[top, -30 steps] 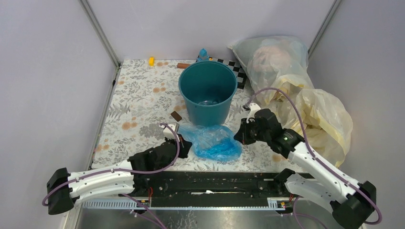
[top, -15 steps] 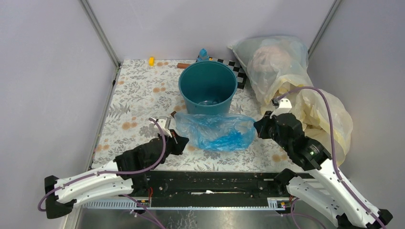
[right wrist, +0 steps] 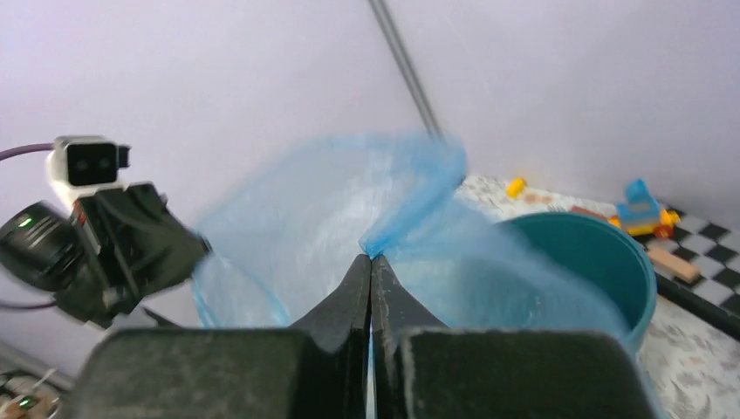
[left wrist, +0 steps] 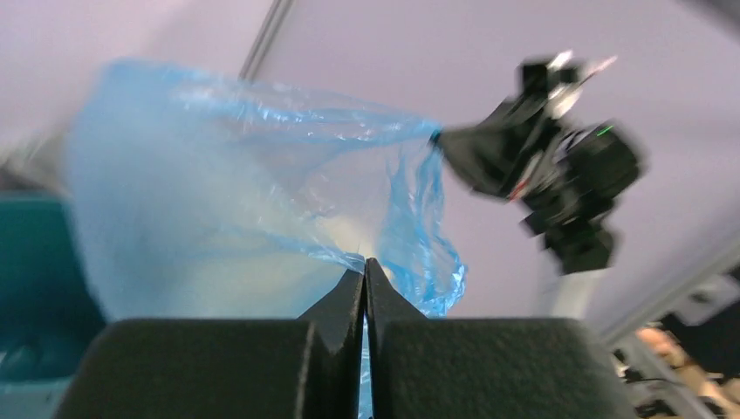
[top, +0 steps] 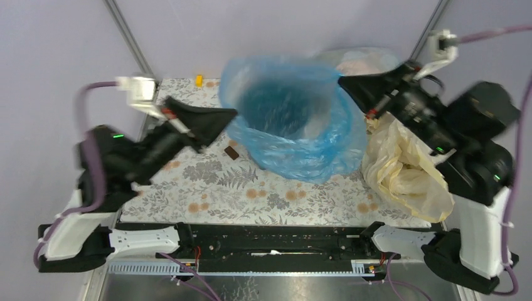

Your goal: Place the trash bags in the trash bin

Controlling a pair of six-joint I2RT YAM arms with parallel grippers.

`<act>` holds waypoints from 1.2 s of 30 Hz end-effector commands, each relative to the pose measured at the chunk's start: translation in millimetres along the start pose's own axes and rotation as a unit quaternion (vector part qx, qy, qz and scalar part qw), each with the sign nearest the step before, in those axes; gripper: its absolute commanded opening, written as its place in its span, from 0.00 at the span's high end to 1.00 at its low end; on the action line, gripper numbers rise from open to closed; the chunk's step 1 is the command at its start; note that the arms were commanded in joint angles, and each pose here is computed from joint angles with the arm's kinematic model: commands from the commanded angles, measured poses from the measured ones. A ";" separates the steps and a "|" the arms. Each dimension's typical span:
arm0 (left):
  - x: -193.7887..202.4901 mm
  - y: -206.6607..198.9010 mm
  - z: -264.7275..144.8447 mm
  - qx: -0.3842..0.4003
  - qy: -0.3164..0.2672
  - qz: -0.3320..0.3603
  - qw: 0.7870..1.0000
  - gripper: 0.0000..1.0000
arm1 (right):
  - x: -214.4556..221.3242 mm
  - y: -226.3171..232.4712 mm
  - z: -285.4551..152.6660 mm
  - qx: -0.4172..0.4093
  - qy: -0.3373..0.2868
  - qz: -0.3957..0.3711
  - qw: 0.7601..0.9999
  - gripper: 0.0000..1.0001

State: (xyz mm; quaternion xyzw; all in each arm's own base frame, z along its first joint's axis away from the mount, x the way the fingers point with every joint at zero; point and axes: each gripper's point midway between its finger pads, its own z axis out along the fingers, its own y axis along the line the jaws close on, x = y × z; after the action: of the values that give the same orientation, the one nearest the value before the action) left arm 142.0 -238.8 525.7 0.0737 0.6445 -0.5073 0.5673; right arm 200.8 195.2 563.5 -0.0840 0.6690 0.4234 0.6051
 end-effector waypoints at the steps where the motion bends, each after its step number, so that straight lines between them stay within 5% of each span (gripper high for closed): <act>1: -5.5 -23.1 -28.1 0.077 0.015 0.025 0.997 1.00 | 32.3 9.2 -12.9 -0.037 0.059 0.017 0.997 1.00; 7: 130.9 79.2 -40.0 -0.031 0.103 -0.017 0.994 1.00 | 185.0 -93.3 -29.2 0.093 0.147 0.064 0.983 1.00; 11: 184.5 111.4 -66.1 -0.054 0.150 -0.060 0.985 1.00 | 223.1 -122.3 -54.7 0.136 0.154 0.074 0.976 1.00; 25: 186.3 89.1 -59.0 -0.019 0.184 -0.060 0.981 1.00 | 196.6 -108.3 -74.3 0.131 0.149 0.056 0.979 1.00; 36: 109.4 2.8 -87.3 0.160 0.135 -0.075 0.975 1.00 | 132.5 -66.2 -78.8 0.068 0.087 0.041 0.993 1.00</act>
State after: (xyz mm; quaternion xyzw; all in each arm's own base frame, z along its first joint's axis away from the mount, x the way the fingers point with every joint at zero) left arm 74.8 -239.0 358.5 0.1480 0.7140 -0.5589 0.3948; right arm 157.9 158.0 361.1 -0.0375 0.7928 0.3668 0.4853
